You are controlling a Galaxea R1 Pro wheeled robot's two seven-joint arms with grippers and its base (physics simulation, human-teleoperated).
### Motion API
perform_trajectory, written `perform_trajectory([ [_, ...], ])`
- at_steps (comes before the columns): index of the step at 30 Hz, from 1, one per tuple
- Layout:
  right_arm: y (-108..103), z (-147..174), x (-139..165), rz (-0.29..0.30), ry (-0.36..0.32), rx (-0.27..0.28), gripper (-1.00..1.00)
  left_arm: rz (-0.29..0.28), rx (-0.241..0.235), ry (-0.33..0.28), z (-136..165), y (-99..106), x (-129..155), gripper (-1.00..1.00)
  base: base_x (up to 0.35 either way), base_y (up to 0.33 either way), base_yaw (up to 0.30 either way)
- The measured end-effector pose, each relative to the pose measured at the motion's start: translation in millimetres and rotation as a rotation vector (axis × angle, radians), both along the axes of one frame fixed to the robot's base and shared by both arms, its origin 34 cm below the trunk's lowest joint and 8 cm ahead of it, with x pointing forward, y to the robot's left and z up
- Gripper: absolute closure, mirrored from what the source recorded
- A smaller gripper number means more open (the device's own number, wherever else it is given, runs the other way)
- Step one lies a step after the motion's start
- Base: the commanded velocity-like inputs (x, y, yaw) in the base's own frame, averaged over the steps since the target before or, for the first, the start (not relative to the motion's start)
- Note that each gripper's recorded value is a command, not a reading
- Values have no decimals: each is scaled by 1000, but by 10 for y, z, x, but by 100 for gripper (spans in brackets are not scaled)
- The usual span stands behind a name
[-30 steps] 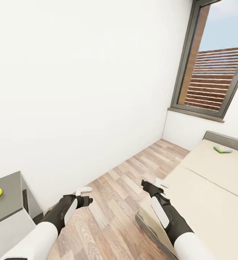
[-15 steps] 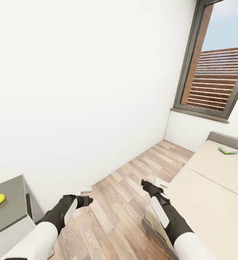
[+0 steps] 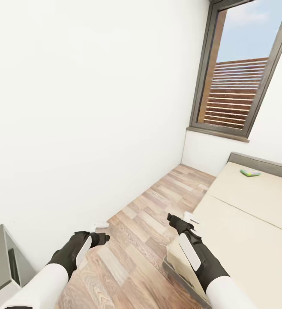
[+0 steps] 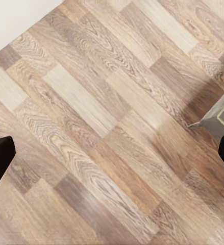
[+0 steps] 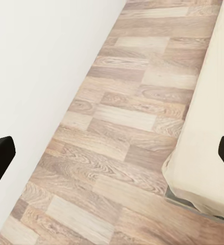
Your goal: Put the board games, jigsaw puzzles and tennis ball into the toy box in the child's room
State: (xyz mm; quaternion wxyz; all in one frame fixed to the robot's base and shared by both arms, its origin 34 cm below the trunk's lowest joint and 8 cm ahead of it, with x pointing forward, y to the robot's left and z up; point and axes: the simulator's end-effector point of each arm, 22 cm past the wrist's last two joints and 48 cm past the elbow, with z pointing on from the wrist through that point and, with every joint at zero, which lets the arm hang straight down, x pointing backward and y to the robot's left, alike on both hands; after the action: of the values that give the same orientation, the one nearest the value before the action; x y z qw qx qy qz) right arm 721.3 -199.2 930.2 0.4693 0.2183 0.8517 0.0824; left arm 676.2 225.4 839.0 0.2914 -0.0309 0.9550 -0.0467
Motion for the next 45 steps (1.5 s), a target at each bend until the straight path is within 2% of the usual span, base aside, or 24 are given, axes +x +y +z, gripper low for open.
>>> perform_trajectory([
  [13, -6, -8, -4, -1, 2, -1, -100, -8, 4, -18, 25, -29, 32, -100, 93, 27, -280],
  [31, -3, -16, -8, -2, 4, 2, -100, -9, 7, -26, 35, -30, 46, -100, 205, 136, -281],
  [45, -4, -36, -16, -3, 9, 3, -100, -10, 7, -26, 33, -29, 47, -100, 52, 6, -281],
])
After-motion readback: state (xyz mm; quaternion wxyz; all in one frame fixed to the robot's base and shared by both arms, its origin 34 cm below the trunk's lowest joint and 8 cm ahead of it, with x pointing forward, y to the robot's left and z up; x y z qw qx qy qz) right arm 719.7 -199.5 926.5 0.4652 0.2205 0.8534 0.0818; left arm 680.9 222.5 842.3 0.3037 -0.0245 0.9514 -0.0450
